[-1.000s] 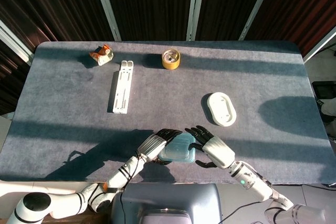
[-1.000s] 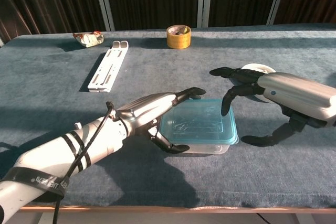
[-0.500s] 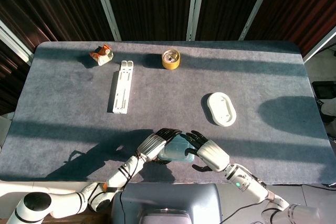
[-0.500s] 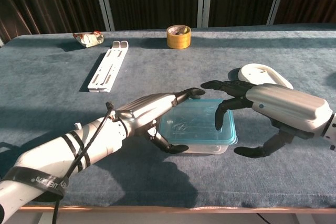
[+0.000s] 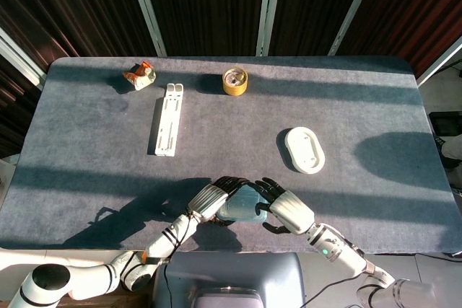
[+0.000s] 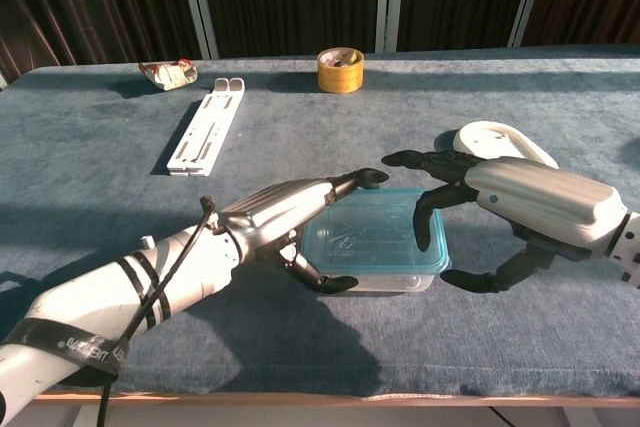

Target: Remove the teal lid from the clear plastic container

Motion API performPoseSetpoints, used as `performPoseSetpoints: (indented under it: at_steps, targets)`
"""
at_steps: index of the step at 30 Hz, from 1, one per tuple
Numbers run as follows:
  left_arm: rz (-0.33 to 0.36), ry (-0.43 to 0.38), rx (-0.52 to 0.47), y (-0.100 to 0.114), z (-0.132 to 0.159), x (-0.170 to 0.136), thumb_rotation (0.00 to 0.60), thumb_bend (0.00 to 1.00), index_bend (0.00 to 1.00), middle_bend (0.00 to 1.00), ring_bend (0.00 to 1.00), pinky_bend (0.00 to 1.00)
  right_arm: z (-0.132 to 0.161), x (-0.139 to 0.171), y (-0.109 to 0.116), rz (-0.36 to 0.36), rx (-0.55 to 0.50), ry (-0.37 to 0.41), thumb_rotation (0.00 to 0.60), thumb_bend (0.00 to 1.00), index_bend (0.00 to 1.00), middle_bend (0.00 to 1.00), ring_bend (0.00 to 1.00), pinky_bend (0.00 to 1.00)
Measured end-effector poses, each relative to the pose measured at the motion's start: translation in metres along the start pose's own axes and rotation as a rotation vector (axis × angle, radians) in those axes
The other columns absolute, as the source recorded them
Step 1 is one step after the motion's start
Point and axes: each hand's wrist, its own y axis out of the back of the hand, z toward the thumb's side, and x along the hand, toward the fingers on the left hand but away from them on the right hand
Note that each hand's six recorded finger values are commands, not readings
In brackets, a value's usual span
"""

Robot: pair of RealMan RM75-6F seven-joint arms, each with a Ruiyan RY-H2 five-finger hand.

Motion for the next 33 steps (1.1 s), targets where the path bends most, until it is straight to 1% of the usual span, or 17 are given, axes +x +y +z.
performPoseSetpoints:
  at_steps: [6, 14, 24, 33]
  targets:
    - [0.001, -0.006, 0.012, -0.001, 0.001, -0.001, 0.600, 0.26, 0.00, 0.31, 0.33, 0.37, -0.001, -0.001, 0.001, -0.006, 0.001, -0.006, 0.600, 0.45, 0.61, 0.06, 0.00, 0.00]
    - [0.002, -0.016, 0.030, -0.004, 0.002, -0.002, 0.600, 0.26, 0.00, 0.31, 0.33, 0.37, -0.002, -0.003, 0.008, -0.028, -0.008, -0.011, 0.600, 0.45, 0.61, 0.06, 0.00, 0.00]
    - [0.001, -0.030, 0.032, -0.004, 0.005, -0.005, 0.600, 0.27, 0.00, 0.32, 0.33, 0.38, -0.002, -0.009, 0.017, -0.055, 0.020, -0.014, 0.600, 0.45, 0.61, 0.06, 0.00, 0.00]
    - [0.000, -0.036, 0.028, -0.003, 0.004, -0.008, 0.600, 0.27, 0.00, 0.32, 0.33, 0.38, -0.008, -0.015, 0.020, -0.074, 0.022, -0.034, 0.600, 0.45, 0.61, 0.07, 0.00, 0.00]
